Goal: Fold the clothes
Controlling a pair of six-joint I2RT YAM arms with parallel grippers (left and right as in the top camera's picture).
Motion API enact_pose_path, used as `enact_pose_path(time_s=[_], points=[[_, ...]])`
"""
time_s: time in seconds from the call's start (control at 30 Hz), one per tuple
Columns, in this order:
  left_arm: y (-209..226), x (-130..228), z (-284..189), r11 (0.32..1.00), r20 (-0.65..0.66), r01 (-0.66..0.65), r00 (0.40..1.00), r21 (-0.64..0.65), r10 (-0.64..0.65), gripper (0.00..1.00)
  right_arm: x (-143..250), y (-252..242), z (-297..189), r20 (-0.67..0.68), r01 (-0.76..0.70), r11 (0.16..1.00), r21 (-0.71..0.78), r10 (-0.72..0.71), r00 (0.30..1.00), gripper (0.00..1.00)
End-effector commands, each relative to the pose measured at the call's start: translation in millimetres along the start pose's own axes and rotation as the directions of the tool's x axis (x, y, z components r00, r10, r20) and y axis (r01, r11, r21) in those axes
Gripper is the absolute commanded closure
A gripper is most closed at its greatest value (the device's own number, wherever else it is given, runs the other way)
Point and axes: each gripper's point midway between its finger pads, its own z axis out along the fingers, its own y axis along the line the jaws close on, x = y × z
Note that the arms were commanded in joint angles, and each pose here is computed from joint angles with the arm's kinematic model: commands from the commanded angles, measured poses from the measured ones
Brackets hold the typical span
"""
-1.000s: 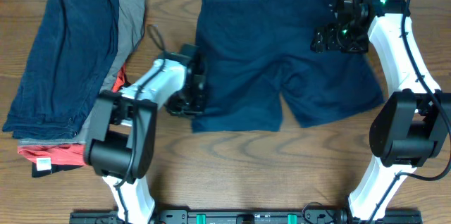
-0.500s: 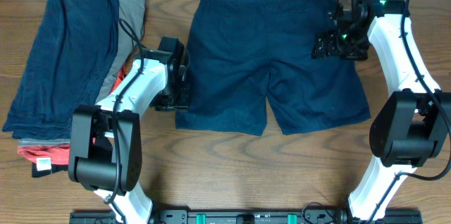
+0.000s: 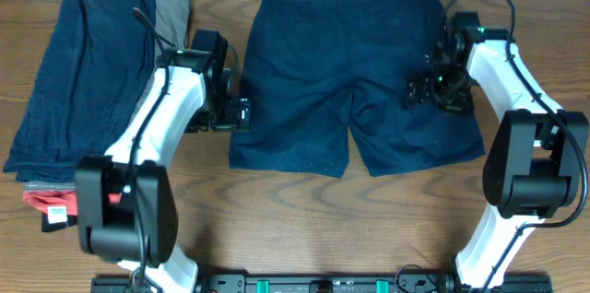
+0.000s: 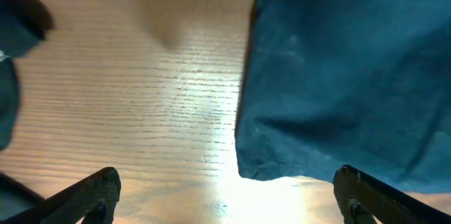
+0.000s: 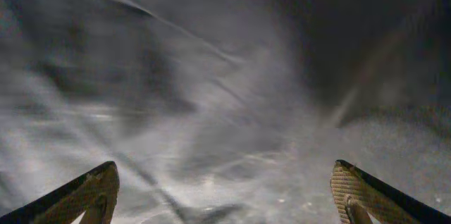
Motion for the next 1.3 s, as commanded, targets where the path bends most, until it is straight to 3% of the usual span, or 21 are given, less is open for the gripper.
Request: enact_pose_path(time_s=[0.0,0.5,0.83,1.03,1.27], points=[[1.6,-7.2,-15.5,1.0,0.052,-0.024,0.998,-0.005,0.024,0.02,12.0,-30.3,17.6,-0.032,-0.096,0.994,0.045,0.098,0.995,0.06],[-31.8,-22.9,-15.5,0.986,0.136,-0.166,0.977,0.001,0.164,0.02,9.1,-124.7,34.2,0.059,-0.338,0.941,0.022,0.336,0.94,0.11],[-44.8,-59.8,-19.1,0.981,0.282,-0.192,0.942,0.008,0.182,0.02,-33.9,-175.4,-1.9,0.237,-0.421,0.907,-0.026,0.415,0.879,0.11],[-56.9,-101.3,-22.4,0.971,0.43,-0.241,0.877,0.005,0.215,0.02,-85.3,-167.3,-71.2,0.375,-0.326,0.939,-0.113,0.344,0.861,0.12],[-79.3,-150.3,-8.2,0.922,0.499,-0.388,0.795,-0.018,0.344,0.02,-104.2,-87.3,-139.4,0.406,-0.1,0.983,-0.154,0.155,0.901,0.09]])
